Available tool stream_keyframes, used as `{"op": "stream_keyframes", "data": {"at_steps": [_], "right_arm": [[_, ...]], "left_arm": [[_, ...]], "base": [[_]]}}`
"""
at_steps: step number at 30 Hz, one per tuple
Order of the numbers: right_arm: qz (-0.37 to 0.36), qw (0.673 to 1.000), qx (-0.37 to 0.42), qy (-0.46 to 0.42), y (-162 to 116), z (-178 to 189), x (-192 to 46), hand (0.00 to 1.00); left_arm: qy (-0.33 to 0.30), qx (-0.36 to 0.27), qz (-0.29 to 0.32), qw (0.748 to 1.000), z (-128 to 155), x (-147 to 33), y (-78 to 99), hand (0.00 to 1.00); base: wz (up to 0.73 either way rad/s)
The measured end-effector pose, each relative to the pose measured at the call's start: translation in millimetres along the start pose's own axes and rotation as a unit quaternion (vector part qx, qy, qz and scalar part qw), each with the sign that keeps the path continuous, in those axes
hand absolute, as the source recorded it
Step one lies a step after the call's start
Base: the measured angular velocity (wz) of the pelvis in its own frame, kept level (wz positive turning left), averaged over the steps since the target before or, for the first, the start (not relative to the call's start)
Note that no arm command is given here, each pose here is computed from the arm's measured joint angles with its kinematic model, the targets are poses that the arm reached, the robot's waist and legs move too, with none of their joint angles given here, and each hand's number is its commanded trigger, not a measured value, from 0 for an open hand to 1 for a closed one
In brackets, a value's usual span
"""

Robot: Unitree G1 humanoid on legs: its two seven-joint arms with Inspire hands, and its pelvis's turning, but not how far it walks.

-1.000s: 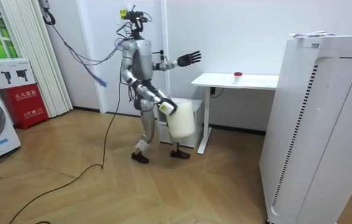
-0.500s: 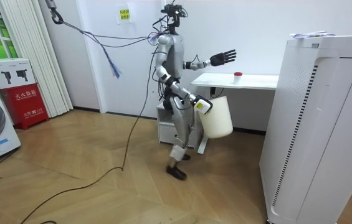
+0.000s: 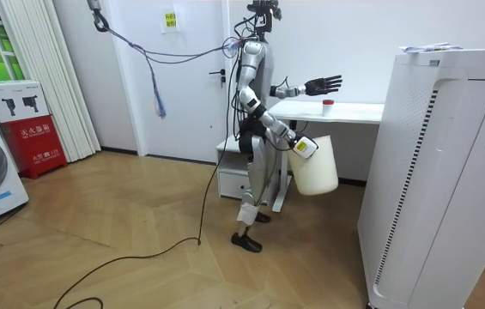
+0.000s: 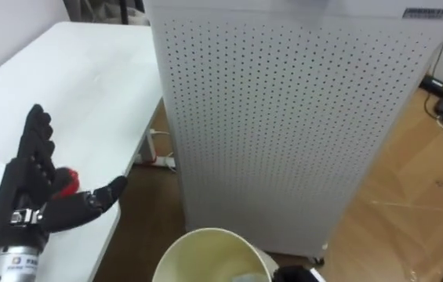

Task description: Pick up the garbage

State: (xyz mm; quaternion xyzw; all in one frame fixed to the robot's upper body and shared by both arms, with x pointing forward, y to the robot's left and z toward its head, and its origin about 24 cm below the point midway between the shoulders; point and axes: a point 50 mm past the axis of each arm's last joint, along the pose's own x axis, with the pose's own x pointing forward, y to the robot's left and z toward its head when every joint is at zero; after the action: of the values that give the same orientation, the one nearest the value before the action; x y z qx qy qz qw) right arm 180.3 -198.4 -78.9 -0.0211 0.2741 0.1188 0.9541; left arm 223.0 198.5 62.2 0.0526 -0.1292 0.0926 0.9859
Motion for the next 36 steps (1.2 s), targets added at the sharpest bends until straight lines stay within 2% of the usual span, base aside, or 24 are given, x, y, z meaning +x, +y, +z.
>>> {"op": "stream_keyframes", "data": {"at_steps": [12,17,23,32,36], "right_arm": [[0.040,0.999,-0.022,0.005,3.5,-0.5,-0.4,1.00],[0.052,0.998,-0.022,0.005,5.0,-0.7,-0.6,1.00],[0.063,0.998,-0.025,0.004,8.5,-1.7,-0.8,1.00],[0.078,0.996,-0.032,0.009,15.2,-4.1,-0.5,1.00],[0.087,0.996,-0.032,0.010,17.4,-4.7,-0.4,1.00]], "left_arm": [[0.002,0.014,0.000,1.000,0.6,-8.1,5.2,0.00],[-0.026,0.009,0.005,1.000,14.4,-8.9,7.3,0.00],[-0.065,0.011,0.044,0.997,26.3,-8.3,16.2,0.00],[-0.065,0.009,0.072,0.995,26.0,-10.2,18.8,0.00],[-0.051,0.013,0.073,0.996,21.6,-16.6,20.8,0.00]], "base": [[0.01],[0.08],[0.11],[0.03],[0.00]]}}
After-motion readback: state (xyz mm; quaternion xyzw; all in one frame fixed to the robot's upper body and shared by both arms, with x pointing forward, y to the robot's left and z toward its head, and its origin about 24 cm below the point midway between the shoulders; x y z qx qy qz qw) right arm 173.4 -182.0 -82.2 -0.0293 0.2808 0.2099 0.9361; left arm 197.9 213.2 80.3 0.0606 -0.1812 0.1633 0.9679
